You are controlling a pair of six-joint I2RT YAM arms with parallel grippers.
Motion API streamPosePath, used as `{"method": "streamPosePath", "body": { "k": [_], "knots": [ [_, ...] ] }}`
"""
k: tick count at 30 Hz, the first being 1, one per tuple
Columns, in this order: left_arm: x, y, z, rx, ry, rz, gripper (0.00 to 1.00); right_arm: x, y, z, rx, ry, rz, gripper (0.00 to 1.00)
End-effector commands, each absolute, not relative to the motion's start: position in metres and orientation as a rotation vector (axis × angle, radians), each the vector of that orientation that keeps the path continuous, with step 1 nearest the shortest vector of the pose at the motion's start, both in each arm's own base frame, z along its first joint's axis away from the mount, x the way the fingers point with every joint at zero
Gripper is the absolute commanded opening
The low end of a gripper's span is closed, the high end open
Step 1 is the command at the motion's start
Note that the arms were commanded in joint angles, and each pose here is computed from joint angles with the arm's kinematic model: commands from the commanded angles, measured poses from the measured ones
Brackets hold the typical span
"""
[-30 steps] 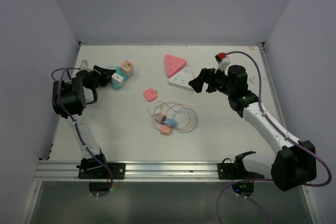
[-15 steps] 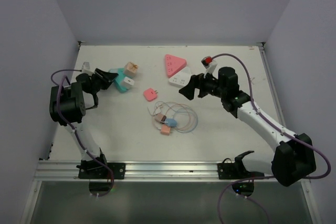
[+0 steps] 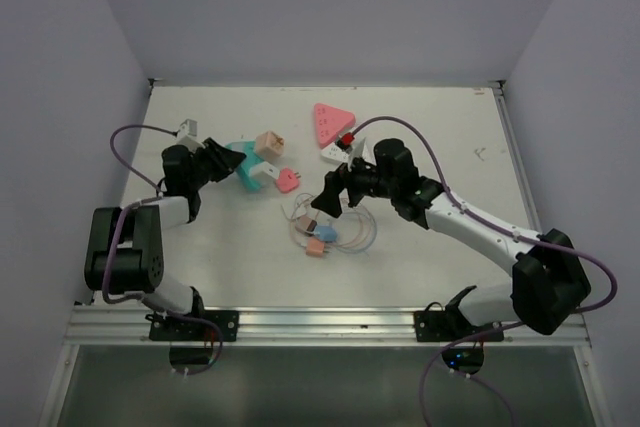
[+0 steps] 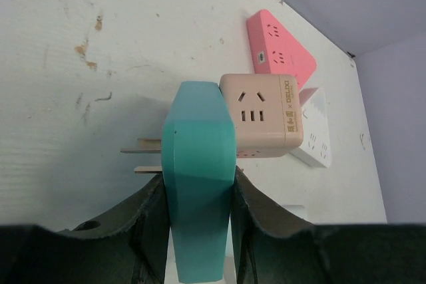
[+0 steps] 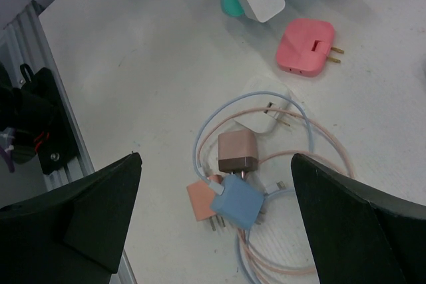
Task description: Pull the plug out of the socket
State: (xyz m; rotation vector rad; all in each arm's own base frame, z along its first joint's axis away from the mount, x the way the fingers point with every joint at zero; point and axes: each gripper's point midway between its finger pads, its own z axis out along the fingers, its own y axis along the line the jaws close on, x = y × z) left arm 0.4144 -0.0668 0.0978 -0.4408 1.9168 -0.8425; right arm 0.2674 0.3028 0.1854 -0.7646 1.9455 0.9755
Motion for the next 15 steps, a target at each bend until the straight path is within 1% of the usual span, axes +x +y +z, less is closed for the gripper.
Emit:
{"method": "streamPosePath", "body": {
  "k": [1,5,6,8,15],
  "knots": [
    [0.406,-0.077,0.147,-0.282,1.824,-0.787,0.0,0.277,0.325,0.199,-0.851,1.84,0.93,0.99],
    [0.386,-0.089,0.156,-0.227,1.864,-0.777,0.0,0.276,0.343,0.19,-0.919,1.835,0.893,0.99],
    [0.38,-0.101,0.164,-0.185,1.858,-0.796,0.0,0.276,0.347,0.19,-0.931,1.83,0.89,0.99],
    [0.371,-0.109,0.163,-0.158,1.888,-0.805,0.0,0.277,0.356,0.189,-0.952,1.818,0.882,0.99],
    [0.352,-0.126,0.18,-0.087,1.894,-0.837,0.0,0.278,0.378,0.186,-1.008,1.796,0.848,0.98]
  ]
}}
